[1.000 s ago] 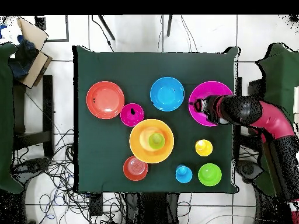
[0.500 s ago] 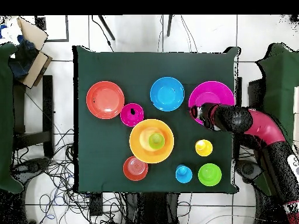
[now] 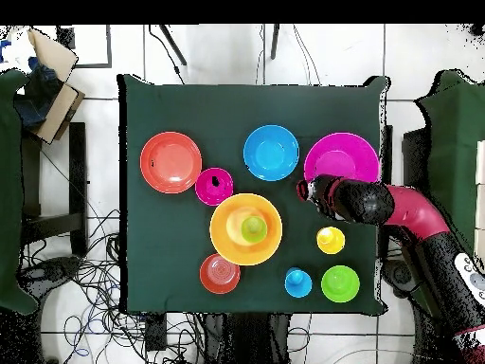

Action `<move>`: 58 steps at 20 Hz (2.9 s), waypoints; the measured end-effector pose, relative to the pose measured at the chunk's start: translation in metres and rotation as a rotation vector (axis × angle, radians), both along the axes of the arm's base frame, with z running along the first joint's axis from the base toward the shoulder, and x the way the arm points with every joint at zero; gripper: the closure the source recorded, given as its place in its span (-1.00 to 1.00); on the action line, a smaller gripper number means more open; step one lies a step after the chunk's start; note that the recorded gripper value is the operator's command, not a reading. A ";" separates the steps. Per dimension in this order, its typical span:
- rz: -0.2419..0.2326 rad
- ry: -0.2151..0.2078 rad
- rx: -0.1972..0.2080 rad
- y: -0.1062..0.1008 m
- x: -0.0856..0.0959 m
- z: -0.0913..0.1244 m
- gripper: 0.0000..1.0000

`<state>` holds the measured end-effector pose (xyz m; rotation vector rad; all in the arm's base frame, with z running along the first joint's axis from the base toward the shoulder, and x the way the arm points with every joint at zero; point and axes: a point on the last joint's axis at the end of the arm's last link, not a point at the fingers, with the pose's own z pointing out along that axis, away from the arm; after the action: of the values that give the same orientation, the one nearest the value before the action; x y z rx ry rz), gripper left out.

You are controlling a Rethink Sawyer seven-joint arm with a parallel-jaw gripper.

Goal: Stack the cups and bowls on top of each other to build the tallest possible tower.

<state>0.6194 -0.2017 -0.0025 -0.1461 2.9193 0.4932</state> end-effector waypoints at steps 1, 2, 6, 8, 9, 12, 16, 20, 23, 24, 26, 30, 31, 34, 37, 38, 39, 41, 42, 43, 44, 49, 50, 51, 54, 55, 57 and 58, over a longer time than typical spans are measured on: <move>0.001 -0.001 0.000 0.000 0.000 0.000 -1.00; 0.002 -0.002 0.000 0.001 0.000 0.000 -1.00; -0.001 -0.004 0.021 0.007 0.003 -0.006 -1.00; -0.003 -0.003 0.033 0.010 0.004 -0.011 -1.00; -0.004 -0.002 0.040 0.012 0.004 -0.013 -1.00; -0.003 0.002 0.050 0.017 0.004 -0.020 -1.00; 0.003 0.003 0.050 0.020 0.002 -0.024 -1.00; 0.004 0.001 0.047 0.019 0.003 -0.023 1.00; 0.008 -0.004 0.040 0.019 0.005 -0.019 -1.00; 0.008 -0.004 0.039 0.019 0.005 -0.019 -1.00; 0.010 -0.008 0.031 0.017 0.007 -0.016 -1.00; 0.012 -0.010 0.025 0.016 0.008 -0.013 -1.00; 0.015 -0.013 0.018 0.016 0.010 -0.011 -1.00; 0.021 -0.017 0.009 0.017 0.012 -0.007 -1.00; 0.032 -0.022 -0.003 0.019 0.016 -0.002 -1.00; 0.036 -0.025 -0.008 0.020 0.018 0.000 -1.00; 0.037 -0.026 -0.010 0.021 0.018 0.000 -1.00; 0.042 -0.028 -0.016 0.022 0.020 0.003 -1.00; 0.049 -0.032 -0.023 0.024 0.022 0.006 -1.00; 0.050 -0.034 -0.026 0.024 0.023 0.007 -1.00; 0.052 -0.034 -0.028 0.024 0.024 0.008 -1.00; 0.067 -0.046 -0.053 0.027 0.031 0.019 1.00; 0.068 -0.047 -0.056 0.027 0.031 0.020 1.00; 0.069 -0.048 -0.060 0.027 0.032 0.021 1.00; 0.074 -0.053 -0.071 0.027 0.034 0.027 1.00; 0.075 -0.054 -0.073 0.027 0.035 0.028 1.00; 0.077 -0.056 -0.076 0.028 0.036 0.030 1.00; 0.078 -0.057 -0.077 0.028 0.037 0.031 1.00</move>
<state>0.6563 -0.1736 0.0281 -0.2810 2.8871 0.3811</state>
